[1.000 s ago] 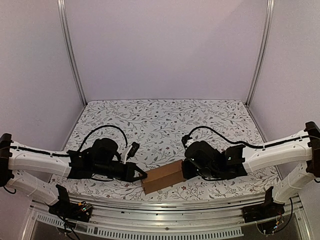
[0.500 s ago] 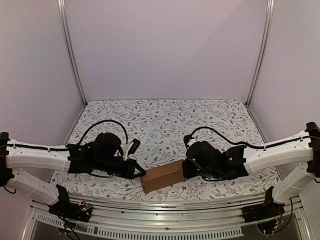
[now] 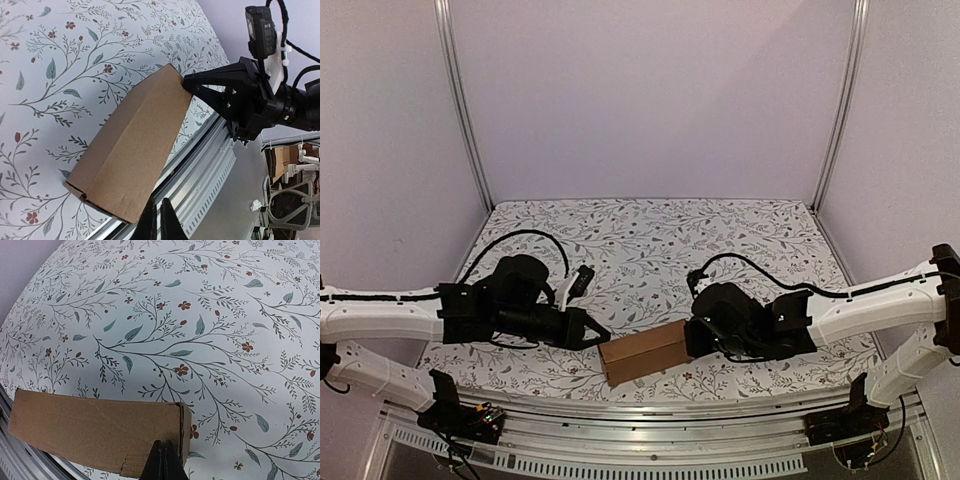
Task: Fold the paper box
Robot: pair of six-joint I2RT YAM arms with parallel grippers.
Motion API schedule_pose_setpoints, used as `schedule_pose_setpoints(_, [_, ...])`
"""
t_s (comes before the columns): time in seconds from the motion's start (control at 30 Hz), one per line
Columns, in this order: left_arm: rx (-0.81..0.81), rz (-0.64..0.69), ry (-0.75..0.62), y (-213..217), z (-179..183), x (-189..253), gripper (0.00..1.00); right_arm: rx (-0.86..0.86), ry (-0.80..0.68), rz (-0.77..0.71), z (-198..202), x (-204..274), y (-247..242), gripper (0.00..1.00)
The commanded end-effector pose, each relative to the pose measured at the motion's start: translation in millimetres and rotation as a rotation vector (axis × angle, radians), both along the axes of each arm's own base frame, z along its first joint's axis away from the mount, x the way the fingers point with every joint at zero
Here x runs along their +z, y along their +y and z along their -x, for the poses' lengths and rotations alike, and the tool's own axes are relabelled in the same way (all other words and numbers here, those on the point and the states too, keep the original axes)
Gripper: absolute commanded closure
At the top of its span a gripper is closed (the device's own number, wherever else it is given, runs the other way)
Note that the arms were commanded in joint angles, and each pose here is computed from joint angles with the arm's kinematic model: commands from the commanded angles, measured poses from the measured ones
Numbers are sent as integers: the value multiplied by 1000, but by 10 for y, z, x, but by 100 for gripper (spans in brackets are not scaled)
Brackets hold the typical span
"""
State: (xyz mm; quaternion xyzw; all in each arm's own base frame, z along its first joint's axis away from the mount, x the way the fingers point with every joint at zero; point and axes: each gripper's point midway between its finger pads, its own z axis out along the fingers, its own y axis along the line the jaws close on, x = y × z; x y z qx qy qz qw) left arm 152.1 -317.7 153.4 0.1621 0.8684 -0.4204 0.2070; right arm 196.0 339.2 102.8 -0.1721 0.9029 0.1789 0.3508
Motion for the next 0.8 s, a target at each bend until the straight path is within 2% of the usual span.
schedule_pose_setpoints(0.0, [-5,-49,99,40,138,-418,95,30,99,215,203,-505,-336,100])
schedule_pose_setpoints(0.1, [-2,-94,173,92,217,-753,97,27,101,216,213,-520,-341,100])
schedule_pose_setpoints(0.3, [-10,-136,222,111,285,-1029,100,20,101,214,207,-504,-343,100])
schedule_pose_setpoints(0.57, [5,-193,148,177,186,-868,100,15,72,195,164,-353,-301,100])
schedule_pose_setpoints(0.77, [39,-154,31,171,21,-480,92,27,16,166,108,-72,-265,100])
